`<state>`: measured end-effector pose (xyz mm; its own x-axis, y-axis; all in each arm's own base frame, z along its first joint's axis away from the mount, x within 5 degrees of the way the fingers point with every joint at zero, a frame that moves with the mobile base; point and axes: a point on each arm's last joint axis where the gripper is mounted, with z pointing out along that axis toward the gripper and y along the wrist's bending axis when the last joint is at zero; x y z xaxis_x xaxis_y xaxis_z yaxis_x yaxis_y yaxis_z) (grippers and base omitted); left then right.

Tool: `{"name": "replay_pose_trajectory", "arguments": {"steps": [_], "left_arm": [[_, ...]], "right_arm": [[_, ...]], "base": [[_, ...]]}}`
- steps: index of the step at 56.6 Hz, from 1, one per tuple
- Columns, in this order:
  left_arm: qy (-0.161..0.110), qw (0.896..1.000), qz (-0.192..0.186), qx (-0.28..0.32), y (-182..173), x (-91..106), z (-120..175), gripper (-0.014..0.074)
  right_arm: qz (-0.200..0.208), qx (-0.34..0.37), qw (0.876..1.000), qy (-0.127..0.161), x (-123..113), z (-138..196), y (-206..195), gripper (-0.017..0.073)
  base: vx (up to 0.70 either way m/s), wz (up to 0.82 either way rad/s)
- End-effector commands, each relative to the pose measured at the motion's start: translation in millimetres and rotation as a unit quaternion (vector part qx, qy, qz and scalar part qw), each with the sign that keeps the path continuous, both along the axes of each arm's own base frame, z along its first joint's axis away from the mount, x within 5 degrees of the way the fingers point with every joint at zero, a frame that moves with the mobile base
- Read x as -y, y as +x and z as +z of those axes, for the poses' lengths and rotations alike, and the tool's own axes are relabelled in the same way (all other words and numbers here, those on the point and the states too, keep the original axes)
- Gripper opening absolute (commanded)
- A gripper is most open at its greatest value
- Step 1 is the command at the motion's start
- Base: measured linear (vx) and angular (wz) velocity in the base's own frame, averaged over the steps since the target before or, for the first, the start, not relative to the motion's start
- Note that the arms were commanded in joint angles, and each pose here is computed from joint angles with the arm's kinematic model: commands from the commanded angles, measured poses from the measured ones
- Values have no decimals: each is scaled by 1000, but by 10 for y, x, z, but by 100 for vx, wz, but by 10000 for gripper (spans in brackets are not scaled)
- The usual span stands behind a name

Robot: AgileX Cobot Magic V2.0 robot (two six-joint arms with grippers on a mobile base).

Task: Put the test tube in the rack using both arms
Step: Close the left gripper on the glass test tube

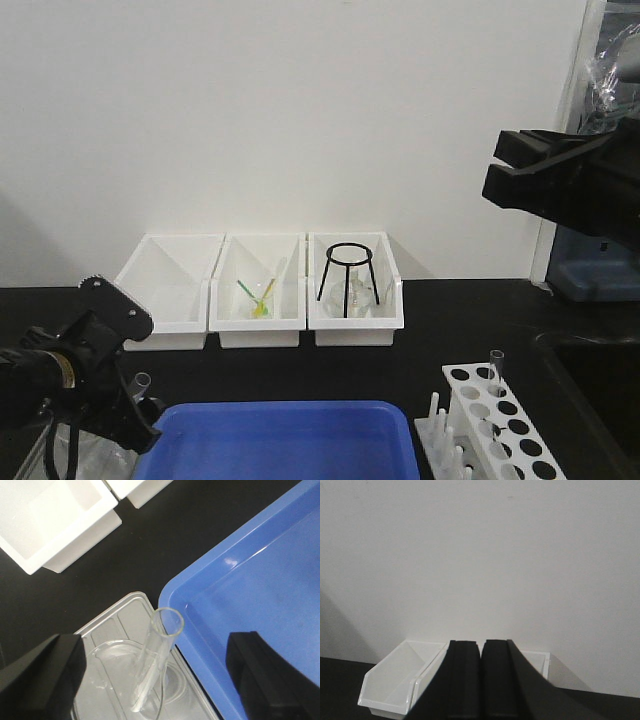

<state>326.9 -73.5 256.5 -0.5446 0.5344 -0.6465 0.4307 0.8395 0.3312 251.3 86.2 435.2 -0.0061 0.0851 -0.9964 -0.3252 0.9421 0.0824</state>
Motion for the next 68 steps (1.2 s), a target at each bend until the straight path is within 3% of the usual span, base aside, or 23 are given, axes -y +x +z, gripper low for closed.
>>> {"name": "replay_pose_trajectory", "arguments": {"steps": [1, 26, 35, 44, 56, 68], "left_arm": [[-16, 998, -13, 64, 51, 45, 228, 668], [13, 997, -28, 67, 124, 47, 128, 658], [5, 998, -16, 58, 155, 48, 60, 654], [15, 998, -17, 55, 177, 45, 16, 649], [-15, 998, 21, 62, 213, -65, 33, 638], [-17, 997, 29, 68, 232, -130, 42, 588]], "right_arm": [[0, 66, 998, 11, 28, 254, -92, -10], [-1, 65, 998, 10, 31, 252, -90, -7], [-1, 66, 998, 10, 31, 253, -91, -8], [-1, 65, 998, 10, 31, 252, -90, -8], [-1, 66, 998, 10, 31, 253, -91, -8], [-1, 71, 997, 12, 32, 263, -92, -8]], "base": [[0, 0], [0, 0], [0, 0], [0, 0], [0, 0], [0, 0]]}}
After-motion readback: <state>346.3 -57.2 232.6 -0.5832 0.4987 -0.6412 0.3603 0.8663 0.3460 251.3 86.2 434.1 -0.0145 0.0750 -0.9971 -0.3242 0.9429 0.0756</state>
